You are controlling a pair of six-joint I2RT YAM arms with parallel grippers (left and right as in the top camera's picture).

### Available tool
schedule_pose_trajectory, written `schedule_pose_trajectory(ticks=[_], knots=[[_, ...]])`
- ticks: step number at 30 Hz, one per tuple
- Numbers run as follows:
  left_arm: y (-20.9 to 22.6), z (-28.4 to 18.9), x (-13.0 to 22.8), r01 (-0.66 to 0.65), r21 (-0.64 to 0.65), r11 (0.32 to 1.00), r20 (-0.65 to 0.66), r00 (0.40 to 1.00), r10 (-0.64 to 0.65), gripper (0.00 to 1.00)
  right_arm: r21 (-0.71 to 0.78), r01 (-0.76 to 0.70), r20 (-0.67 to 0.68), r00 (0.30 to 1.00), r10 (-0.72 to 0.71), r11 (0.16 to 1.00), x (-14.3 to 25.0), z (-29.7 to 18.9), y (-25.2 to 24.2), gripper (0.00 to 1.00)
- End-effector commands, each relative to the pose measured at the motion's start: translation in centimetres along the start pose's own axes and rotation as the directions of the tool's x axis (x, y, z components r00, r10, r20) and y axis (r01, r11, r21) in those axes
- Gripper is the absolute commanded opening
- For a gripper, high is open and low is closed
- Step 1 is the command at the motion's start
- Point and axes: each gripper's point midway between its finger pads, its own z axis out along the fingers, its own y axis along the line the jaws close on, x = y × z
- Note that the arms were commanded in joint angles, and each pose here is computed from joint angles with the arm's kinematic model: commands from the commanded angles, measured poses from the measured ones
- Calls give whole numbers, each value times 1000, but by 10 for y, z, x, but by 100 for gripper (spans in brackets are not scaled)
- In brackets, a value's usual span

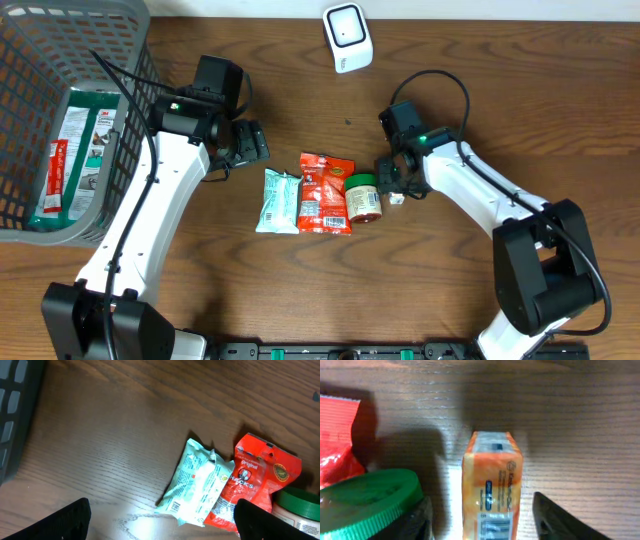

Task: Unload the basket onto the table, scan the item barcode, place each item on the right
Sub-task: 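Set the orange box down right of the jar and retract right gripper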

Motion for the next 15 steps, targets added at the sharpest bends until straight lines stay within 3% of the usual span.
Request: schedule_pose_trajectory(ticks=[1, 5, 9, 14, 15], knots=[[3, 3, 2, -15, -13, 1000, -9, 1000, 15, 91, -14, 27, 81, 996, -25, 1000, -22, -29, 0, 63], [3, 3, 2, -15, -13, 1000, -9, 1000, 15, 91, -22, 17, 127, 992, -14, 1000, -39, -53, -7, 65], [3, 3, 2, -15, -13, 1000, -9, 1000, 15, 91, -19, 3, 178, 984, 0, 1000, -56, -79, -25, 74], [3, 3, 2, -15, -13, 1000, -9, 1000, 15, 92, -10, -92, 240, 967, 92, 996, -72, -100, -67, 99], [3, 3, 2, -15, -13, 1000, -9, 1000, 15, 92, -6, -121, 246, 962, 118, 993, -74, -102, -79, 99]])
